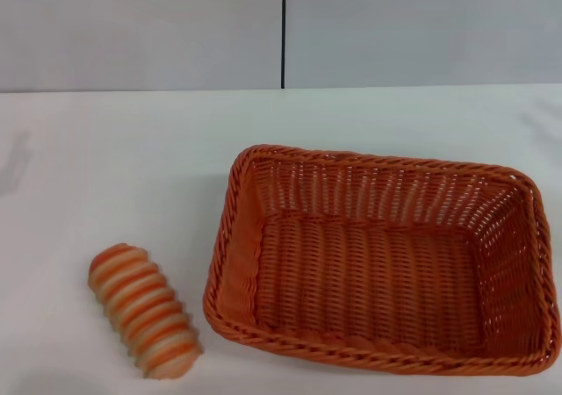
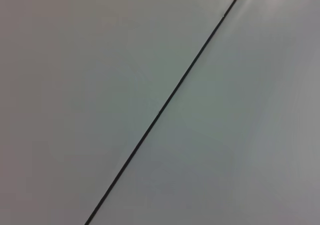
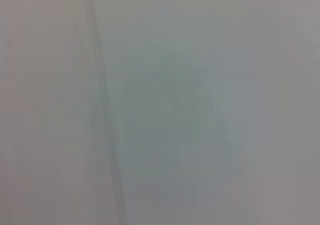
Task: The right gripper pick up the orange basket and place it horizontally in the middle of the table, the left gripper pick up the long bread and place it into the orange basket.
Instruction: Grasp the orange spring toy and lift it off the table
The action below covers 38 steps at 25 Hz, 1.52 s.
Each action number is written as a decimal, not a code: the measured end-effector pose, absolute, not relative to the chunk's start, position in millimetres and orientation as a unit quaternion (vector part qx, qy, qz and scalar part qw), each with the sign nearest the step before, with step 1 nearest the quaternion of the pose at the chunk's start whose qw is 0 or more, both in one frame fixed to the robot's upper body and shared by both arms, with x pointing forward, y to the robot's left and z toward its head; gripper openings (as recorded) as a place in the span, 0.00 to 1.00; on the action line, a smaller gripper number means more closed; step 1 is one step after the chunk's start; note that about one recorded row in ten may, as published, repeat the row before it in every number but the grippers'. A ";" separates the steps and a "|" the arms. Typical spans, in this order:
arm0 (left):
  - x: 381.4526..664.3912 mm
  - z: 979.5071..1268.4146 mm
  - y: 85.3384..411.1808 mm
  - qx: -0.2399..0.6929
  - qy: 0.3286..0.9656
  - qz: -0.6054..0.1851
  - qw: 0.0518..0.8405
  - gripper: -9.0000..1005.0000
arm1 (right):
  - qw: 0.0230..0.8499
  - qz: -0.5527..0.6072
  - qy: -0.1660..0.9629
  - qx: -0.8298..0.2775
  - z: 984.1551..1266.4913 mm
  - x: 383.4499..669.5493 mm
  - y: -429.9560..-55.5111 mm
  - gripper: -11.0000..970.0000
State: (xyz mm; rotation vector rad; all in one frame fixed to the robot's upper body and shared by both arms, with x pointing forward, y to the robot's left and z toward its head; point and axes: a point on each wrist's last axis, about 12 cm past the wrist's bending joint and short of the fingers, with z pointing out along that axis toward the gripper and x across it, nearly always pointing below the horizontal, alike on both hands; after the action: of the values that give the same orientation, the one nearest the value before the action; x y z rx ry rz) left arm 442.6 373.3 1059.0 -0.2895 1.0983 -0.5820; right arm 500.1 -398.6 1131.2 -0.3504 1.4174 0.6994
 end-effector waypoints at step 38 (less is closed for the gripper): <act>508.2 1162.4 393.9 0.344 0.810 -0.317 0.355 0.76 | 0.838 0.046 0.506 0.201 1072.6 284.1 -467.4 0.45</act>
State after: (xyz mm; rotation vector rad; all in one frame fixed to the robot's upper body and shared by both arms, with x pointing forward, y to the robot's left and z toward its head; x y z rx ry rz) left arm 508.2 393.9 1162.4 0.8878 2.0920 -0.8198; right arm 284.1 -467.4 1072.6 0.4258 1.0700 0.0982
